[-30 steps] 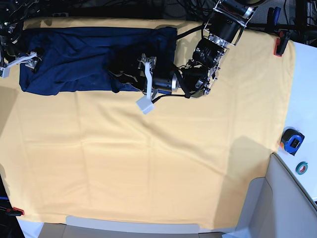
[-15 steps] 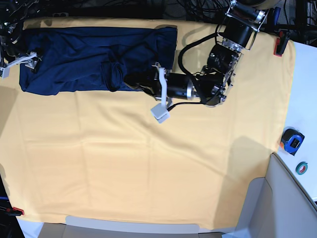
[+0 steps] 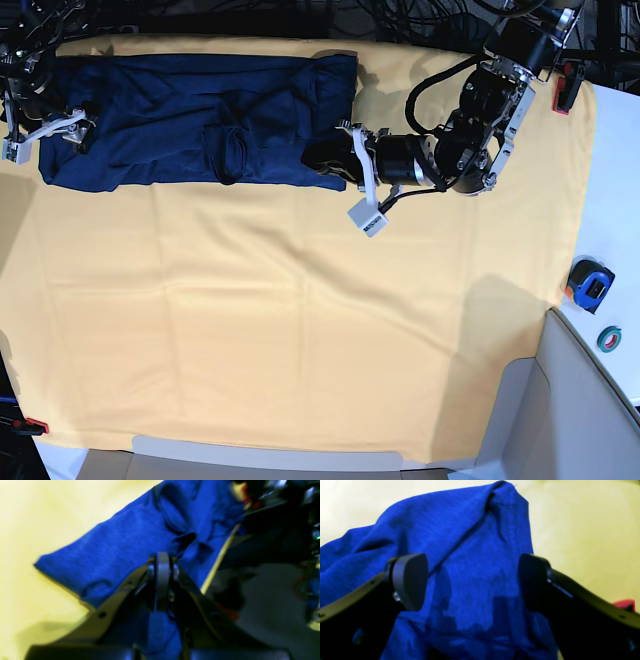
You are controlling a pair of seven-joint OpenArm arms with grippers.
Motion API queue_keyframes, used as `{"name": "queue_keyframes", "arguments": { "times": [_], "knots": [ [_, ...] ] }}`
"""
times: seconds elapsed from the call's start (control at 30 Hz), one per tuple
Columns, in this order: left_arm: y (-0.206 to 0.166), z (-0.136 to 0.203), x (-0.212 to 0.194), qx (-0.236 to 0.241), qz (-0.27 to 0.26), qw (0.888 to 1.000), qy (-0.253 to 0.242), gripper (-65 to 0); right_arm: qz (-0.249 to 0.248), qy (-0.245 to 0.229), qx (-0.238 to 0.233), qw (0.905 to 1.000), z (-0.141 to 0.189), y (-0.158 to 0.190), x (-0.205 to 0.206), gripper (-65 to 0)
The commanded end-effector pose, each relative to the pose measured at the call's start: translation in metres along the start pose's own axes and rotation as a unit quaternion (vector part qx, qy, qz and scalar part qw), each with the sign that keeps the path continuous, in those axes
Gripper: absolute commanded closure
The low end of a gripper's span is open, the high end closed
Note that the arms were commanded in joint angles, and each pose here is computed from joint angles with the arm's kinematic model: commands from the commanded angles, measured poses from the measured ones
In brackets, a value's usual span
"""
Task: Fold the T-shirt properly
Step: 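Lift the strip end with the left gripper and fold it toward the right gripper, then lay the folded end onto the strip's middle and release with the left gripper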
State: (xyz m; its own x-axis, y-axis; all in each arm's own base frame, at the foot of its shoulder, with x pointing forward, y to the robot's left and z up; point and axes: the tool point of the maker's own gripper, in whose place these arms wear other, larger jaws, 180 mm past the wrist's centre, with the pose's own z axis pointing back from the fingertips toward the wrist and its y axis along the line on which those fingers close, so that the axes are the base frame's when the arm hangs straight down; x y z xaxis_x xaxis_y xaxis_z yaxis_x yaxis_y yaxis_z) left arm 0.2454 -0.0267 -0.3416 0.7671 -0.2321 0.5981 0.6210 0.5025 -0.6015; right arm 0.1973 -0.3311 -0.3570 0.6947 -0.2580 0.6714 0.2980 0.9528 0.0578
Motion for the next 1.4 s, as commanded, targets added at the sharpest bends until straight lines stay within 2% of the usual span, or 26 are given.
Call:
{"name": "queue_keyframes", "arguments": {
  "times": [0.0,0.13,0.43,0.63,0.8,0.93,1.17,1.37],
  "knots": [
    [-0.005,0.004,0.012,0.0,-0.023,1.0,-0.013,0.0,0.006,-0.022,-0.004,0.9997,0.004,-0.003,0.012,-55.2],
    [-0.001,-0.002,-0.003,0.022,-0.031,0.999,0.002,0.0,0.006,-0.022,-0.004,0.9997,0.004,-0.003,0.012,-55.2],
    [-0.008,-0.019,-0.027,0.032,-0.046,0.998,0.033,0.0,0.007,-0.021,-0.005,0.9997,0.004,-0.004,0.013,-55.2],
    [-0.047,-0.033,-0.04,-0.014,-0.068,0.996,0.047,0.0,0.007,-0.021,-0.005,0.9997,0.004,-0.004,0.013,-55.2],
    [-0.08,-0.039,-0.026,-0.049,-0.089,0.994,0.024,0.0,0.008,-0.02,-0.005,0.9997,0.004,-0.004,0.012,-55.2],
    [-0.102,-0.044,-0.032,-0.076,-0.112,0.99,0.036,0.0,0.008,-0.02,-0.005,0.9997,0.004,-0.004,0.012,-55.2],
    [-0.101,-0.044,-0.032,-0.073,-0.114,0.99,0.037,0.0,0.014,-0.026,-0.009,0.9995,0.006,-0.009,0.019,-55.2],
    [-0.079,-0.034,-0.034,-0.046,-0.125,0.99,0.049,0.0,0.036,-0.034,-0.024,0.9985,0.011,-0.023,0.033,-55.2]
  ]
}}
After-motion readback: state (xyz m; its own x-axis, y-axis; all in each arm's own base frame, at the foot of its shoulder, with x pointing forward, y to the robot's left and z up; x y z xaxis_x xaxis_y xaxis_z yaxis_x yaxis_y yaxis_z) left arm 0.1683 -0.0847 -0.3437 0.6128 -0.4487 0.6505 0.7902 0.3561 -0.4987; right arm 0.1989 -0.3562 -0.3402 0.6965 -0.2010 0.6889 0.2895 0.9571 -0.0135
